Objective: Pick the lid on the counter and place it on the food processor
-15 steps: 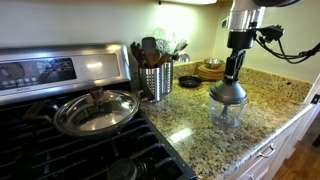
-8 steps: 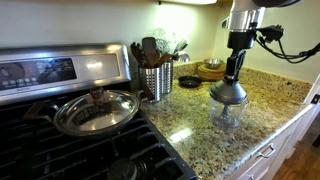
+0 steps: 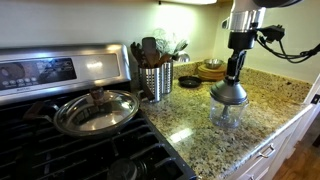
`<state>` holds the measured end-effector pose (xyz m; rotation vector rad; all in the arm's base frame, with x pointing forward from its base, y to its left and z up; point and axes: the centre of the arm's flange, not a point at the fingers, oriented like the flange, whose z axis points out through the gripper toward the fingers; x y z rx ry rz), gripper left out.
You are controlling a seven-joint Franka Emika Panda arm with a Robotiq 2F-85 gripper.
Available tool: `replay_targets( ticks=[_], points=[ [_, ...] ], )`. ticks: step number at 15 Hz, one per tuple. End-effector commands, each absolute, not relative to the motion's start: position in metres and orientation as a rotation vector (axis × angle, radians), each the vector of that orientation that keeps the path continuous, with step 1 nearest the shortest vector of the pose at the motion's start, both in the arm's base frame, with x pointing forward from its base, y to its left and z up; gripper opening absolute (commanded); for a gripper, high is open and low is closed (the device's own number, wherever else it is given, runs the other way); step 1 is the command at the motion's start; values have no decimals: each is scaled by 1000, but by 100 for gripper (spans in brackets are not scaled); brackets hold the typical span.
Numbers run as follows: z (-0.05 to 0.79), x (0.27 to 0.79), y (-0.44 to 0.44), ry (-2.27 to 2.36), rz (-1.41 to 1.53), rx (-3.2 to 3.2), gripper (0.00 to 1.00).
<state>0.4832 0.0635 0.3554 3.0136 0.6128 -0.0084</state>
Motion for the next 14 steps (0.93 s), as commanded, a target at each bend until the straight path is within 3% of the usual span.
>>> replay_targets(
  ticks=[1,13,14],
  points=[
    [354,463,62,617,-41,2984,35],
    [348,452,63,652,-98,2974,35],
    [350,452,62,650,-92,2979,74]
  ],
)
